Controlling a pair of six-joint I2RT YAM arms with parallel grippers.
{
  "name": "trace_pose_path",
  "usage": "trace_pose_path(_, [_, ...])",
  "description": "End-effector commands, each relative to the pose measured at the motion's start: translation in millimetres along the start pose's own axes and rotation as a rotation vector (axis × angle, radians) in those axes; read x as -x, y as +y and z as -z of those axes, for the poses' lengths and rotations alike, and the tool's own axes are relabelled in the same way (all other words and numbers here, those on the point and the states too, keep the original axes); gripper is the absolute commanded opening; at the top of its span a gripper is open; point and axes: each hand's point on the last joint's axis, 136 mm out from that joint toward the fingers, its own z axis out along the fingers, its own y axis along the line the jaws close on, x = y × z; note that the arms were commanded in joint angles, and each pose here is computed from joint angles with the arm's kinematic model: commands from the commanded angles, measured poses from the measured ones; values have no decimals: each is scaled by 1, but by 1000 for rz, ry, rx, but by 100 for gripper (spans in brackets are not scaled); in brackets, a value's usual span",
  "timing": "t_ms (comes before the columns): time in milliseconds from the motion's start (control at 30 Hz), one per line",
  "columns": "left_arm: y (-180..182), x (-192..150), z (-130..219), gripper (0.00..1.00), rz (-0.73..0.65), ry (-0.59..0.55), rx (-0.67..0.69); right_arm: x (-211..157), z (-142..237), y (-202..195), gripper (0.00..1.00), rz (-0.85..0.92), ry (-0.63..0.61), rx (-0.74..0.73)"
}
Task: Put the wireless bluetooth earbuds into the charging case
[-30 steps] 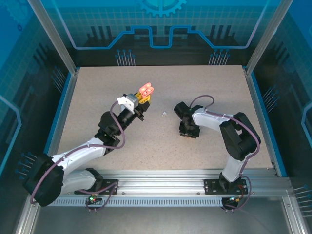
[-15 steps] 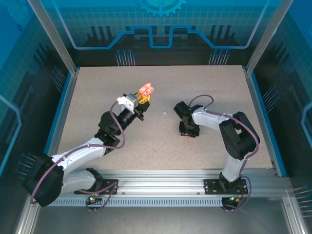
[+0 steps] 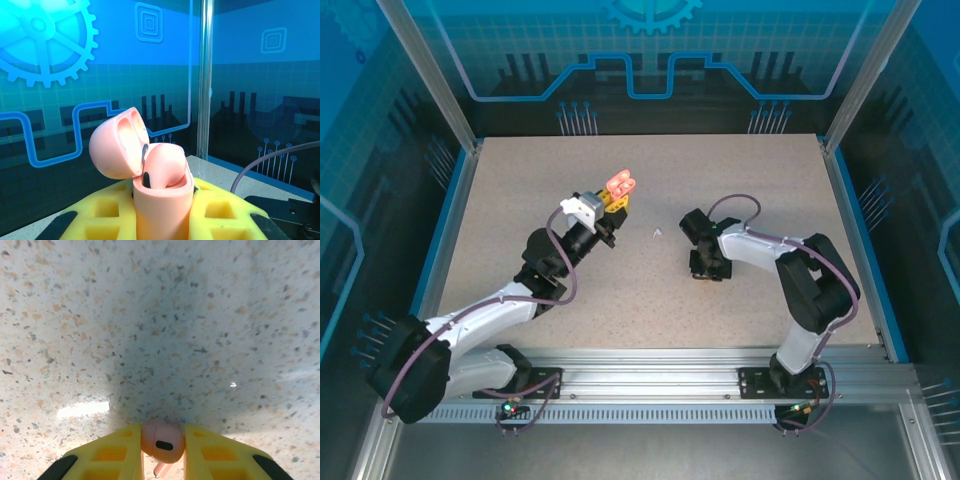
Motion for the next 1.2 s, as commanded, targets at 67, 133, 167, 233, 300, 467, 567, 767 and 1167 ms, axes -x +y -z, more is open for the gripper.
trace_pose_path(67, [-8,17,-4,0,-1,-42,-38,30,33,4,22,52,-203,51])
trace_pose_path(133, [-9,17,-4,0,-1,-43,-47,38,47,6,22,60,-264,70])
trace_pose_path(167, [-10,18,-4,0,-4,-45,-50,42,56,7,22,65,-299,83])
trace_pose_path(233, [-11,18,-4,0,-5,-46,-59,51,74,9,22,70,-366,109])
trace_pose_path(300, [-14,18,-4,0,-8,-45,-76,61,97,13,22,77,-442,149])
trace_pose_path(467, [-21,20,-5,0,-14,-50,-115,92,182,22,23,119,-663,256])
trace_pose_path(567, [-25,21,-6,0,-12,-51,-139,107,234,29,23,150,-775,316])
trace_pose_path(767, [-35,26,-14,0,-6,-55,-198,121,332,52,24,254,-1006,510])
trace_pose_path(1167, [-47,23,-41,0,-7,-31,-214,114,403,91,25,369,-1127,785])
